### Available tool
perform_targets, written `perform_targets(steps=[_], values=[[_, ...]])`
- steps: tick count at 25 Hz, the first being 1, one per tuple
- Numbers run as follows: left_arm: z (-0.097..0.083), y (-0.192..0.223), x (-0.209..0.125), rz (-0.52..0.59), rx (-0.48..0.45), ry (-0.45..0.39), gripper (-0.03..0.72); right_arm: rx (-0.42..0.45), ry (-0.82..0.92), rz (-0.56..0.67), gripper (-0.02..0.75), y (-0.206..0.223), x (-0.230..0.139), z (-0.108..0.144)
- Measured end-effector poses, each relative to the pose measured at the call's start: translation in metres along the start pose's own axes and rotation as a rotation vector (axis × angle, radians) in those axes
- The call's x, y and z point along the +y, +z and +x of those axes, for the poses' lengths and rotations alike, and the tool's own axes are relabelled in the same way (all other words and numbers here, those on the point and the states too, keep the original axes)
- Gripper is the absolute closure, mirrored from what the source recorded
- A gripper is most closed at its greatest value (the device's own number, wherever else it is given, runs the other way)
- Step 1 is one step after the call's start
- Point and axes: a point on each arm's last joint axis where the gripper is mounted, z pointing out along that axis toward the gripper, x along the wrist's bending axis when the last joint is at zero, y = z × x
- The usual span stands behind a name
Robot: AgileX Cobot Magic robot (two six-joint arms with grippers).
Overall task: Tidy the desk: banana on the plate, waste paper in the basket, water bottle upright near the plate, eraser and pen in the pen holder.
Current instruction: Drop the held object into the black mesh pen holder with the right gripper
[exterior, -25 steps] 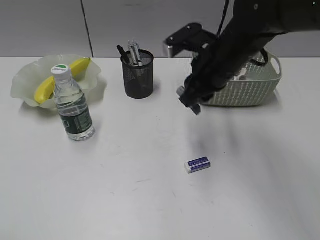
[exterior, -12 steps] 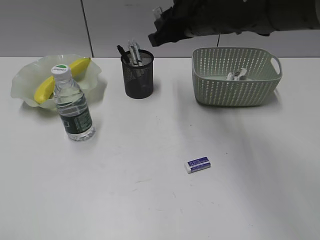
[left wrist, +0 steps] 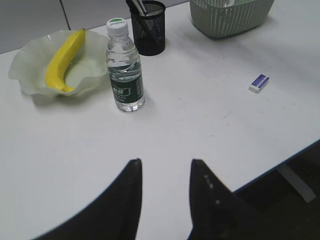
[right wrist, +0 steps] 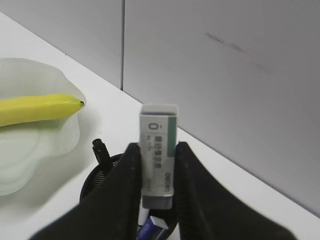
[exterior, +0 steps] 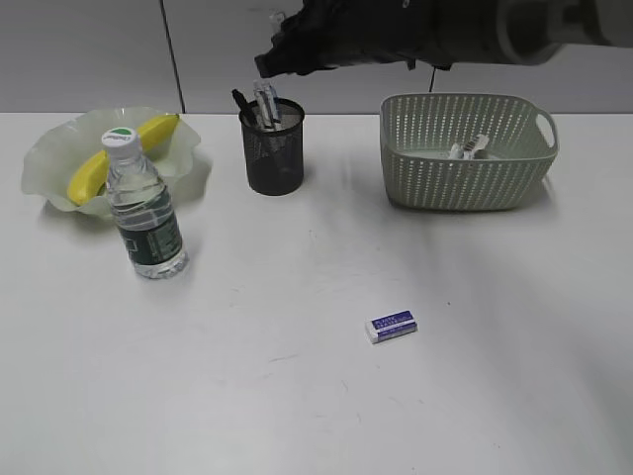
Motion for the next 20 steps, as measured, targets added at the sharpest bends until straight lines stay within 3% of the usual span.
perform_targets(steps=[9,15,20], values=[[0.000,0.000,0.000,0.000,0.000,0.000,0.441,0.015,0.066,0.067,0.568,0.036,-0.035,0.006],[0.000,0.000,0.000,0.000,0.000,0.000,0.441,0.019,0.091,0.096,0.374,0.043,-0.048,0.009],[0.000,0.000,0.000,0.000,0.000,0.000,0.441,0.025,0.094,0.080,0.331,0.041,-0.039,0.008]])
